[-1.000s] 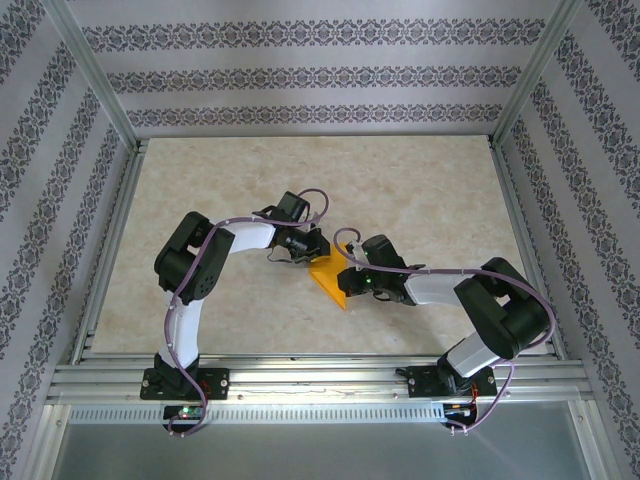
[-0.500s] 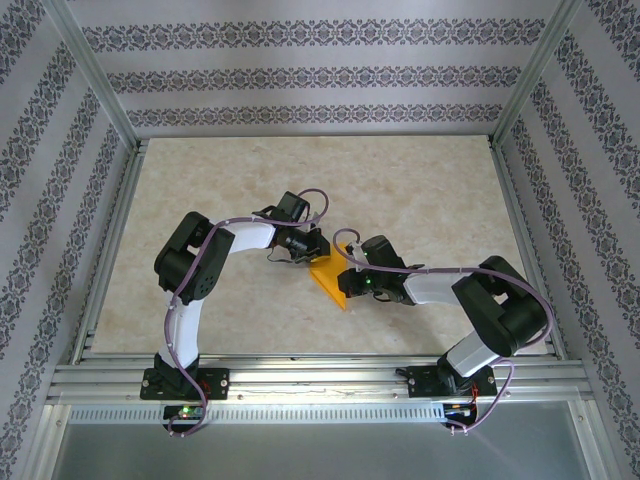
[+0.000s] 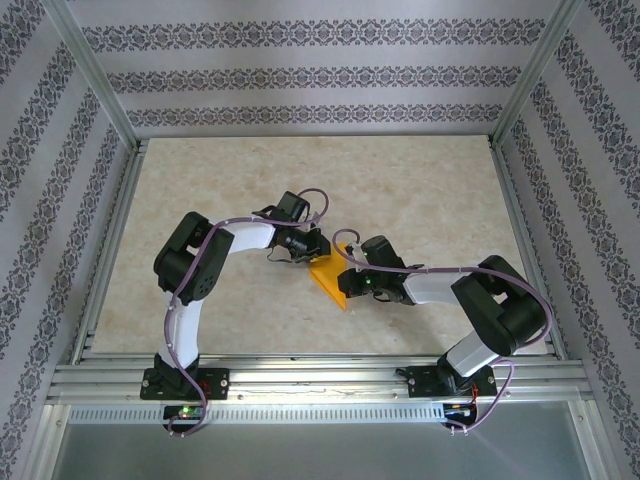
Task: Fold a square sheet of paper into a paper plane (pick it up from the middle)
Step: Third fold the triangle at the center of the table.
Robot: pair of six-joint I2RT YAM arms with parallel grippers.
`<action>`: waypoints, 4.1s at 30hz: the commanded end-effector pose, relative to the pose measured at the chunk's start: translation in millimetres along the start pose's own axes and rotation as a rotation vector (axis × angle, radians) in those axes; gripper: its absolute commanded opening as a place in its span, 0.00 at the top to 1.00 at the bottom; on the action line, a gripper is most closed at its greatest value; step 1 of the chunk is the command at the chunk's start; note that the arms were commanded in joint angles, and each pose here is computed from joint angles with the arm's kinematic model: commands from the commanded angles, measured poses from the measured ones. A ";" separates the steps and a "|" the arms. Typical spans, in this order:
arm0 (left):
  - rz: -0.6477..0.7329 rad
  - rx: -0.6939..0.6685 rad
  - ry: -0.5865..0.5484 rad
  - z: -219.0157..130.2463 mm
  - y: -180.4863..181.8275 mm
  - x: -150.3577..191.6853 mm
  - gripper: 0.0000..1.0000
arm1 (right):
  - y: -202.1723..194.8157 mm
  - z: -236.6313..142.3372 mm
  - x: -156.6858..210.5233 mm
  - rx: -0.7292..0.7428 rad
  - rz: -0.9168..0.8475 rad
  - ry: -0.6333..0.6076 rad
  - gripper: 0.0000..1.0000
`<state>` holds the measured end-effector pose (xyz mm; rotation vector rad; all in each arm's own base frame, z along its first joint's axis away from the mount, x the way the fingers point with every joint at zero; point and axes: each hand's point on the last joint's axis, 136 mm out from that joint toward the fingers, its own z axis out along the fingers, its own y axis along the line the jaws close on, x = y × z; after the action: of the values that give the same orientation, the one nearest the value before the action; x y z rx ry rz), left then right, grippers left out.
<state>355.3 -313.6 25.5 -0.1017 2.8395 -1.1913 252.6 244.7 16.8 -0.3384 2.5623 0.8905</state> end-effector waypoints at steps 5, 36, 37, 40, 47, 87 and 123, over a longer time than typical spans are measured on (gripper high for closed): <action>0.084 -0.066 -0.170 -47.8 -19.4 -10.1 0.74 | -6.1 0.7 5.1 0.020 0.001 0.017 1.00; -0.146 0.187 -0.155 -10.1 -7.7 70.4 1.00 | -6.7 -1.0 5.8 0.024 0.002 0.023 1.00; -0.151 0.174 -0.152 -8.2 -3.6 71.4 1.00 | -6.5 -1.0 6.8 0.024 0.003 0.025 1.00; -0.173 0.117 -0.136 -2.3 14.4 78.1 1.00 | -5.4 -1.7 5.9 0.020 0.001 0.021 1.00; -0.198 0.035 -0.115 1.7 37.6 88.3 1.00 | 7.2 -7.0 -4.3 -0.022 0.000 0.002 0.96; -0.179 0.033 -0.099 2.4 35.5 89.1 1.00 | 52.6 0.7 22.6 -0.099 0.231 0.252 0.98; -0.201 0.003 -0.096 4.2 42.0 89.4 1.00 | 19.7 -23.2 81.8 -0.081 0.320 0.322 0.93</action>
<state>279.4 -311.2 19.7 -0.3695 2.6780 -1.3289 185.7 249.3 14.3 -0.1124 2.8713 1.1371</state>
